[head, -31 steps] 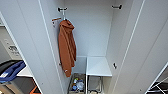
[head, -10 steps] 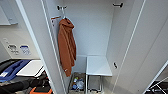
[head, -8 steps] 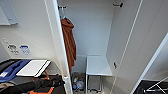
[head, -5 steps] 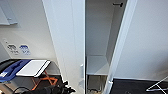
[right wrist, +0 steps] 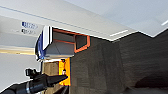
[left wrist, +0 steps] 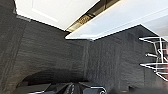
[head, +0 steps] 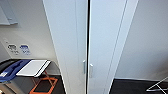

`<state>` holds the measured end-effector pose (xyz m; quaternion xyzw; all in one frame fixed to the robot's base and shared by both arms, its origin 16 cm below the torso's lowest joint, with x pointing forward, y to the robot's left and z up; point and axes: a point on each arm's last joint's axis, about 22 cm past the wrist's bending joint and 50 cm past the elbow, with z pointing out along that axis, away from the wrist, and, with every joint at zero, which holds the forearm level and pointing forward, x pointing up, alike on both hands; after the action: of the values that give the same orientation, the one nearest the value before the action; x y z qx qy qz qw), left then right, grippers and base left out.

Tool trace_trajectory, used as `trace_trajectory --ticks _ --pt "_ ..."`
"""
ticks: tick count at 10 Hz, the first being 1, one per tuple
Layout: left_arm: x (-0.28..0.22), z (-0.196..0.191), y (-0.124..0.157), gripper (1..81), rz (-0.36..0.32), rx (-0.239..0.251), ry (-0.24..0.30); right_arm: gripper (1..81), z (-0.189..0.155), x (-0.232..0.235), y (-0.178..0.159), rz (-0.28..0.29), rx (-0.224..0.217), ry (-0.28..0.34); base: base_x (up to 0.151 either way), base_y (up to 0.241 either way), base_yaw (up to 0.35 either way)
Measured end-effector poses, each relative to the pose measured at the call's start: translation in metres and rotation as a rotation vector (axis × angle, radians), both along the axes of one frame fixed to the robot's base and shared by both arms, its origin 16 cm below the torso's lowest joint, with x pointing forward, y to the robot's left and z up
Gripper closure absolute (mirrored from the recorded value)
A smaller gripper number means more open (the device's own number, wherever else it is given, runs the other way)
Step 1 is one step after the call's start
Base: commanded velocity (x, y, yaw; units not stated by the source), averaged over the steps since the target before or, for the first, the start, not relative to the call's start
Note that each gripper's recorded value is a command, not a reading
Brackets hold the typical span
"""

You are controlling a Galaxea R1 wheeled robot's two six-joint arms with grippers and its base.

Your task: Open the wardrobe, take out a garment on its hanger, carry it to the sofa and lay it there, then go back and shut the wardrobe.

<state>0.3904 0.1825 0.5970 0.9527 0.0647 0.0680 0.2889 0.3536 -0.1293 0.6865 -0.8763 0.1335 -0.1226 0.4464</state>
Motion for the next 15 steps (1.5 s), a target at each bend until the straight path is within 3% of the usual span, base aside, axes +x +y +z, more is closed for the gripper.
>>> trace_trajectory --ticks 3,7,10,13,15 --pt "-0.103 -0.062 0.017 1.0 -0.05 0.058 0.069 1.0 -0.089 -0.038 -0.058 -0.034 -0.182 0.064 0.0 0.0 0.0" --pt "-0.231 -0.128 0.028 1.0 -0.096 0.142 0.13 1.0 -0.183 -0.13 -0.087 -0.003 -0.363 0.163 0.0 0.0 0.0" --pt "-0.286 -0.158 0.046 1.0 -0.097 0.215 0.109 1.0 -0.234 -0.214 -0.111 0.056 -0.504 0.243 0.0 0.0 0.0" --pt "-0.343 -0.172 0.008 1.0 -0.127 0.214 0.114 1.0 -0.263 -0.305 -0.09 0.163 -0.582 0.286 0.0 0.0 0.0" --pt "-0.347 -0.179 0.0 1.0 -0.132 0.247 0.104 1.0 -0.271 -0.347 -0.069 0.224 -0.613 0.284 0.0 0.0 0.0"
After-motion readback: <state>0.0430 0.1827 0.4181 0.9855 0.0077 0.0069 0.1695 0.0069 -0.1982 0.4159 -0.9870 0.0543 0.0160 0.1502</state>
